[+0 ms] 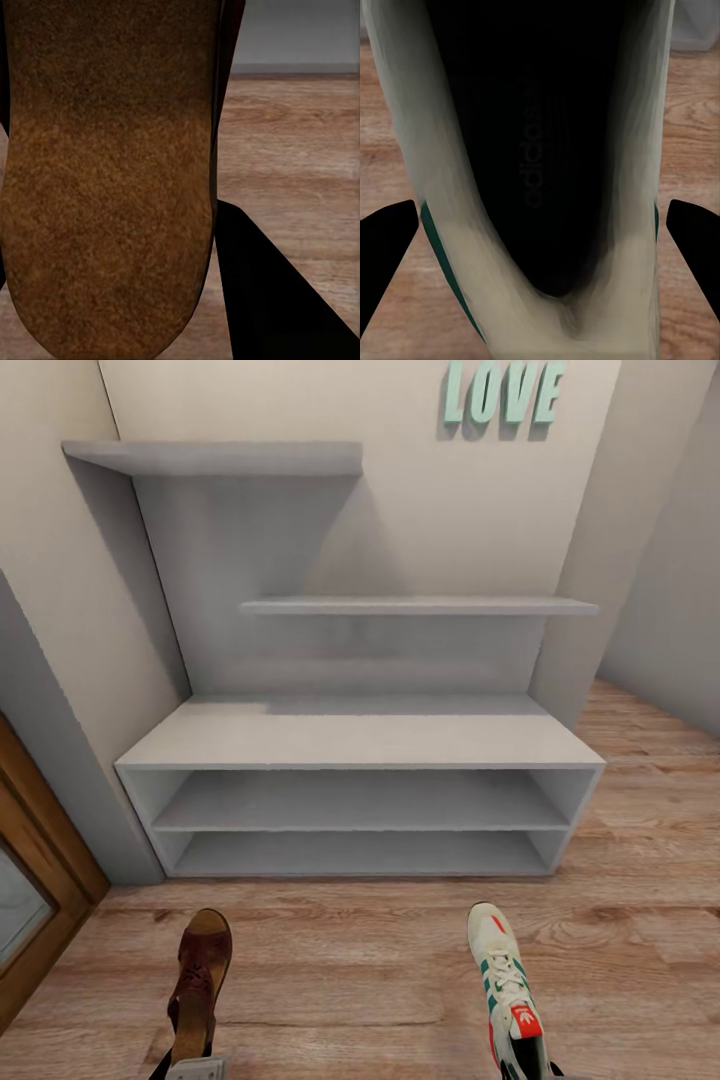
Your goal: Pick up the two gym shoes and the two sandals from the corridor floor and place them onto the hallstand (shoe rack) in the corridor, making sure they are on the rack and not on the floor. Arrange them so the two gym shoes are next to each other and the two sandals are next to each other.
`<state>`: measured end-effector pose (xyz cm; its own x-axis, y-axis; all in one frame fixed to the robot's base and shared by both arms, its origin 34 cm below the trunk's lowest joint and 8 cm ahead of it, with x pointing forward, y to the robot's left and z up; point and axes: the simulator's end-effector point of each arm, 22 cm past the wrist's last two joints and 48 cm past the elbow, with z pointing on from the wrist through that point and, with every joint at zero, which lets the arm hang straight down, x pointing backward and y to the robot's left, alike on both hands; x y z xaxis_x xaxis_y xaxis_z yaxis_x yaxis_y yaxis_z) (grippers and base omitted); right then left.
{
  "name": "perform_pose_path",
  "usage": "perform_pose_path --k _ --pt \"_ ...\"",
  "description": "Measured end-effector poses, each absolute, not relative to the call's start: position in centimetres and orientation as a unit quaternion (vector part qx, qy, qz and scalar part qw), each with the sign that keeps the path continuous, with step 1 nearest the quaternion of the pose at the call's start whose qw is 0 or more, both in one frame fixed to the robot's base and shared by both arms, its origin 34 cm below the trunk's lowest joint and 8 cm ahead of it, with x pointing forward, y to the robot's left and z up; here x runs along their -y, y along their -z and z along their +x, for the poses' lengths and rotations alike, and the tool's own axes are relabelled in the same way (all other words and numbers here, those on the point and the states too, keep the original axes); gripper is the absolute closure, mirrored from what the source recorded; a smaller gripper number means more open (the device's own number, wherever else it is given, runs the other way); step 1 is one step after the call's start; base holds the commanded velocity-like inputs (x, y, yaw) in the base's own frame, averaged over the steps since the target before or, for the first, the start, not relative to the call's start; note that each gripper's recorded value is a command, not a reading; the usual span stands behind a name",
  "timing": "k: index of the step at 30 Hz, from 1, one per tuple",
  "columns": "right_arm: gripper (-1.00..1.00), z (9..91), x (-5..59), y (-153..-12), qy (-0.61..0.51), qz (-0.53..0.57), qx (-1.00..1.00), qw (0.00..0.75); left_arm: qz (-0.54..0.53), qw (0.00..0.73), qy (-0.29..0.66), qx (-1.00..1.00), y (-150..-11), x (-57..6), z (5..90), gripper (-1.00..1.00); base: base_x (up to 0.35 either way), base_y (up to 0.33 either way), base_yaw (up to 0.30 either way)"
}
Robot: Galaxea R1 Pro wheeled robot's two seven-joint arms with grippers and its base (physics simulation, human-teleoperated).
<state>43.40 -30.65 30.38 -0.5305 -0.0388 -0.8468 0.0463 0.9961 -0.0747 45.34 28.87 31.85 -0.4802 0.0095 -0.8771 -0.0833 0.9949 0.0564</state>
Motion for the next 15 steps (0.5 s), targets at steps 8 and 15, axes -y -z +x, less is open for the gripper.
perform_pose_path --k 8,15 --pt "1.0 43.34 30.95 -30.35 0.047 0.004 -0.874 0.484 -0.021 0.509 -0.045 -0.859 -31.82 -28.81 45.32 1.0 0.0 0.0 0.0" --pt "1.0 43.22 31.0 -30.25 0.046 0.002 -0.875 0.482 -0.016 0.507 -0.042 -0.861 -31.73 -28.43 45.31 1.0 0.0 0.0 0.0"
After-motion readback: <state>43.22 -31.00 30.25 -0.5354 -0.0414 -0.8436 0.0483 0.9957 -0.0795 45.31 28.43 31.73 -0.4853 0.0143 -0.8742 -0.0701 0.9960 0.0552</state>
